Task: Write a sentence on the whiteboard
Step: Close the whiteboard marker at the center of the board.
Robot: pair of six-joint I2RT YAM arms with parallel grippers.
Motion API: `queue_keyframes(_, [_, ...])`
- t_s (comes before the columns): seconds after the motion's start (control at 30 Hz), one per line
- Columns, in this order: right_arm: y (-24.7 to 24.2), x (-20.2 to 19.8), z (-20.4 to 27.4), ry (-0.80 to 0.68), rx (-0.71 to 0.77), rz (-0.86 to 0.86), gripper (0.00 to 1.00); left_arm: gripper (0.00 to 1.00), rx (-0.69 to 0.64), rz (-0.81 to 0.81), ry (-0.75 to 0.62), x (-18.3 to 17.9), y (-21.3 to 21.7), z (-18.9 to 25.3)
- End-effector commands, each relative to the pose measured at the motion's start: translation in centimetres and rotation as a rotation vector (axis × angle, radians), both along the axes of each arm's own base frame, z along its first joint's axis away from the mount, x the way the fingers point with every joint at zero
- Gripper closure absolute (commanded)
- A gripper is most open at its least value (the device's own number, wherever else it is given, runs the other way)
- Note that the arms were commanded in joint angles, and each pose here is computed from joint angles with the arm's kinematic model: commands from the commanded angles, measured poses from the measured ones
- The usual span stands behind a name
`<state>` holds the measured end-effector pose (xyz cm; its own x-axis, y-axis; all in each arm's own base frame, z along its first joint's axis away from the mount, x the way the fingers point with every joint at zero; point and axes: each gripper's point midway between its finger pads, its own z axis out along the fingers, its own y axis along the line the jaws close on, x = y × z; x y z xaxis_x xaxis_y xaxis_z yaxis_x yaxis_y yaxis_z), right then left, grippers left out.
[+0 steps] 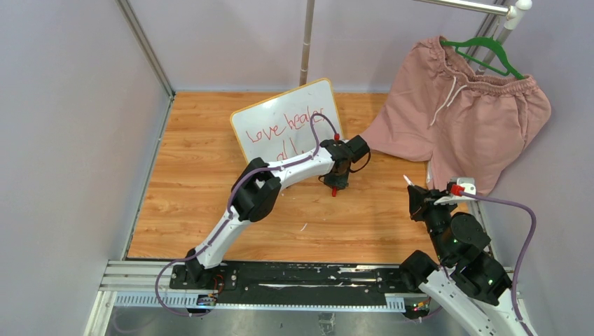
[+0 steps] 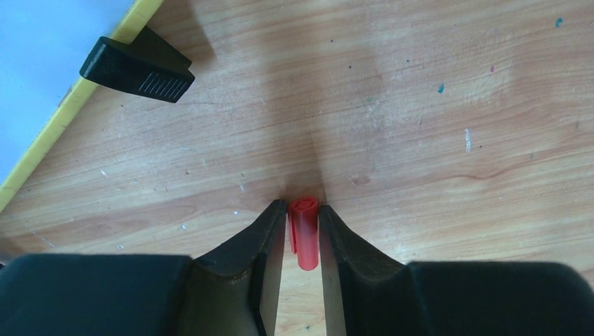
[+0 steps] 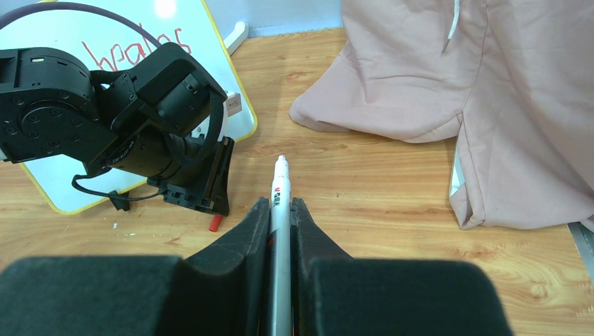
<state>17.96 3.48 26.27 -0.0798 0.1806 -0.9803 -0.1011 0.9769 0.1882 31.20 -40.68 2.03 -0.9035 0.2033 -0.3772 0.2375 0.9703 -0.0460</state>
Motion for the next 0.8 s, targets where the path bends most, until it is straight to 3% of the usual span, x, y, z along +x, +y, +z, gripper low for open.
queue_keyframes(0.0, [0.4,0.2,0.1,-0.004,0.016,0.010,1.00,0.72,0.082,-0.004,0.056,-1.0,2.0,-3.1])
queue_keyframes(0.07, [0.4,0.2,0.1,-0.005,0.018,0.011,1.00,0.75,0.086,-0.005,0.058,-1.1,2.1,-3.2])
queue_keyframes(0.23, [0.5,0.2,0.1,-0.004,0.016,0.014,1.00,0.99,0.081,-0.002,0.056,-1.1,2.2,-3.1])
queue_keyframes(0.77, [1.3,0.0,0.2,0.001,0.021,0.061,1.00,1.00,-0.148,0.032,-0.076,0.0,0.0,7.1])
